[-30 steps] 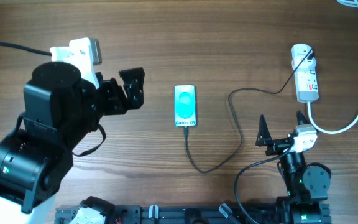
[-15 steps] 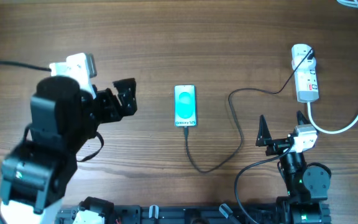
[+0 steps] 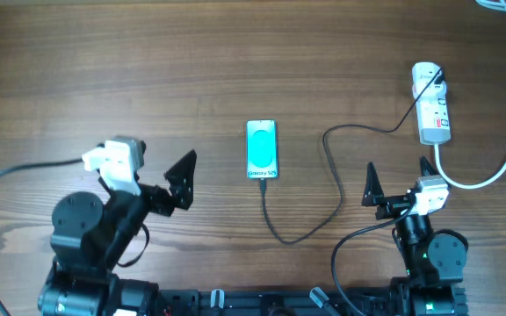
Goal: Plug charger to phone and switch on socket
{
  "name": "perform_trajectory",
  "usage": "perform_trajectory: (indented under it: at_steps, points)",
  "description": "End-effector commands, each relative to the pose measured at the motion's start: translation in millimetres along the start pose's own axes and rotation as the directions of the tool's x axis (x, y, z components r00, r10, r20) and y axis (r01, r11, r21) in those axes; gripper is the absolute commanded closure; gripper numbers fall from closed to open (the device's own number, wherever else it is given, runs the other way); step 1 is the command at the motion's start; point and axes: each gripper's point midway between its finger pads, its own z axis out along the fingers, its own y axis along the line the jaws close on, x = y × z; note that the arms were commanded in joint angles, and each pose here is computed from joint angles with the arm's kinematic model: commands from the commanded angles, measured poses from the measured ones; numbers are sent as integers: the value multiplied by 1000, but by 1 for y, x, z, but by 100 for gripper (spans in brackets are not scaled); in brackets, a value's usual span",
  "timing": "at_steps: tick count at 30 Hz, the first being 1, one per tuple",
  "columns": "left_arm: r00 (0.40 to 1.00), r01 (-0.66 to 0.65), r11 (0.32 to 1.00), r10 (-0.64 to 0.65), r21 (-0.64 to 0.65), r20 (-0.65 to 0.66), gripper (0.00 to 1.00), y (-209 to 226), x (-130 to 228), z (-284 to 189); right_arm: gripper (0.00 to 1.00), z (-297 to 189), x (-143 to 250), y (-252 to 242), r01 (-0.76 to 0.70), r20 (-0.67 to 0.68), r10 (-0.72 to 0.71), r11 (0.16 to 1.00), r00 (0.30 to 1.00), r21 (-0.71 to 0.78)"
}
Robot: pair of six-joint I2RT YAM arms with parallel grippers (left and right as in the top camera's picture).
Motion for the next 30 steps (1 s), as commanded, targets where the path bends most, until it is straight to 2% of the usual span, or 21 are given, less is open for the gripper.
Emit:
perform_trajectory:
  at_steps: [1, 10, 17, 25, 30]
  points:
    - [999, -32, 999, 32, 21, 29, 0, -1, 10, -8, 0, 0, -1, -2, 11, 8, -11, 1000, 1000, 13]
    - [999, -24, 999, 24, -23, 35, 0, 13, 26, -9, 0, 0, -1, -2, 11, 8, -11, 1000, 1000, 13]
    - [996, -17, 998, 23, -61, 92, 0, 21, 18, -19, 0, 0, -1, -2, 11, 8, -11, 1000, 1000, 13]
    - [992, -19, 997, 29, -73, 126, 0, 29, 34, -21, 0, 0, -1, -2, 11, 8, -11, 1000, 1000, 13]
    - [978, -43, 998, 53, -54, 201, 0, 30, 35, -18, 0, 0, -1, -2, 11, 8, -11, 1000, 1000, 13]
